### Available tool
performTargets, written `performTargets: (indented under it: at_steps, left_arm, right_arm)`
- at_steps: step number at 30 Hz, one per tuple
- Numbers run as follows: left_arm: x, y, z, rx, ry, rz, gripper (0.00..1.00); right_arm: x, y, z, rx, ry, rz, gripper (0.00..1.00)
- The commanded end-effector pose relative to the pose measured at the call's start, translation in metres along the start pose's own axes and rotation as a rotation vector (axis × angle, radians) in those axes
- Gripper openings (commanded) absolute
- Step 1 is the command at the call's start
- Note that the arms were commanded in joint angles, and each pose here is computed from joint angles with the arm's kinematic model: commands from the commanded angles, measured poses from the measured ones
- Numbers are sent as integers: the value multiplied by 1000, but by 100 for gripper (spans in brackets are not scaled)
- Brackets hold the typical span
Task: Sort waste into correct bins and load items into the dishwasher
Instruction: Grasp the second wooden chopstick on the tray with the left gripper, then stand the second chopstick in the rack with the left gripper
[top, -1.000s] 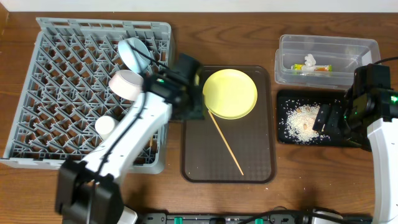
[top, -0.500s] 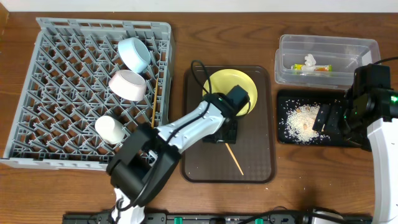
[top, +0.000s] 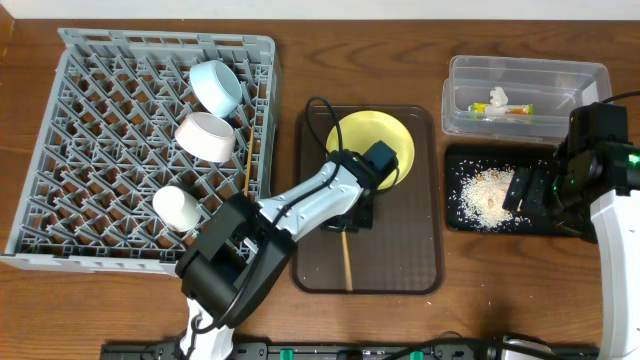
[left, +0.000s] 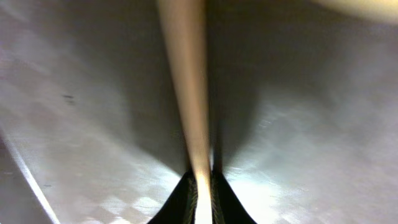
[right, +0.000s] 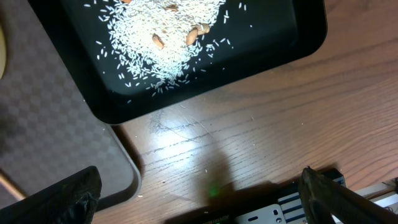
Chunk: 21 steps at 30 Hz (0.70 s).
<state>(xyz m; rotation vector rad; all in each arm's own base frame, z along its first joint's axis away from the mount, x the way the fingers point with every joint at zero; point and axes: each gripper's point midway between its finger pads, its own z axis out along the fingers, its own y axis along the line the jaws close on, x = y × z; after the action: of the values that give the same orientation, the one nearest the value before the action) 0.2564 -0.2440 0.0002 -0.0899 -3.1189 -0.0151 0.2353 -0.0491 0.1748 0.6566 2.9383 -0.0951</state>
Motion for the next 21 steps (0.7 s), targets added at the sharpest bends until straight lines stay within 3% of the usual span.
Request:
performTargets:
  at_steps: [1,9,16,21]
  left_arm:
    - [-4,14,7,-46,11,-21,8]
    - [-30,39,-29,0,-49,-51,8]
    - [-64,69,-126,105,-302,63,8]
    - [-78,114,-166,60,-438,86,8]
  right_arm:
    - [-4,-2,-6,-5,-22,3,99]
    - [-3,-2,-6,-4,-18,4,99]
    - [-3,-2,-6,-4,-19,4,99]
    - [-3,-2,-6,-5,-19,4,99]
